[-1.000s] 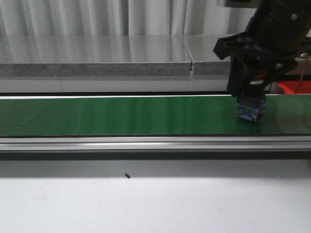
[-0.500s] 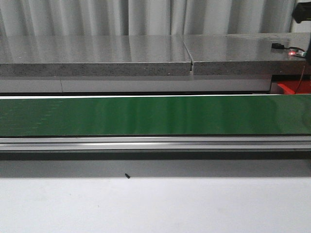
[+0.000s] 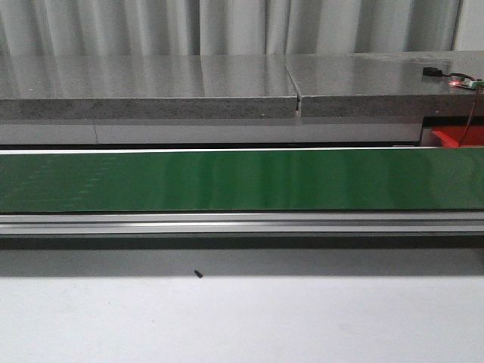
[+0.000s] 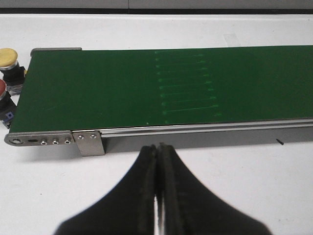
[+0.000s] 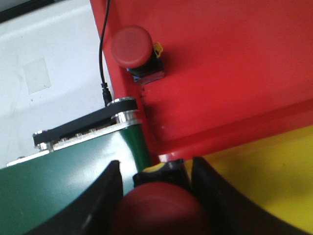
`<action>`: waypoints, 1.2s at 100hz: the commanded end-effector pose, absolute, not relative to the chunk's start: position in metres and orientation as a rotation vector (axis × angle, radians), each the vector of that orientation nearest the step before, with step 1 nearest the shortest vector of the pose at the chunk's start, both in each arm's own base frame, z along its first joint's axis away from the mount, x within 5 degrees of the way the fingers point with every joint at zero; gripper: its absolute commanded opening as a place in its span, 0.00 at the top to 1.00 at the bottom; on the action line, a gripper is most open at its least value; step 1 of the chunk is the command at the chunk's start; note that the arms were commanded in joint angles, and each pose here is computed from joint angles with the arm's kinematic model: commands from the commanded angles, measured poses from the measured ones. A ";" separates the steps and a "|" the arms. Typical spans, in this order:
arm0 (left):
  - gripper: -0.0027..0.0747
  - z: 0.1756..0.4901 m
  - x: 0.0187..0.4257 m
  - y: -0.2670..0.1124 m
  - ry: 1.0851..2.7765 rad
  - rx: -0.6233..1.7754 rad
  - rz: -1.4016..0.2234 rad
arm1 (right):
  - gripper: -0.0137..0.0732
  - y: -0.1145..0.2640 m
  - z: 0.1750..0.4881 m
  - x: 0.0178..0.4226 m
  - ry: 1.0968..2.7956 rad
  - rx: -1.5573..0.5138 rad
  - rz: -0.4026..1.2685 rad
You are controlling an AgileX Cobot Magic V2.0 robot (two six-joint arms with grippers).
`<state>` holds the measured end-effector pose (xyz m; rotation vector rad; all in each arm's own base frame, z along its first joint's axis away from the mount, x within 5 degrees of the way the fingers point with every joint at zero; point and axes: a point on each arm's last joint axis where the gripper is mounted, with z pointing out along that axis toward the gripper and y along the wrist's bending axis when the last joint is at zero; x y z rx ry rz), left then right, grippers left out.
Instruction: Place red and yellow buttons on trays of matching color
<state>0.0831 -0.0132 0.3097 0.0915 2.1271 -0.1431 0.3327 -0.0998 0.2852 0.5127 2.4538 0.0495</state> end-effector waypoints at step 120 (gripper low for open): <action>0.99 0.322 0.086 -0.014 2.042 0.079 -0.160 | 0.36 -0.126 0.231 0.407 2.393 0.539 0.057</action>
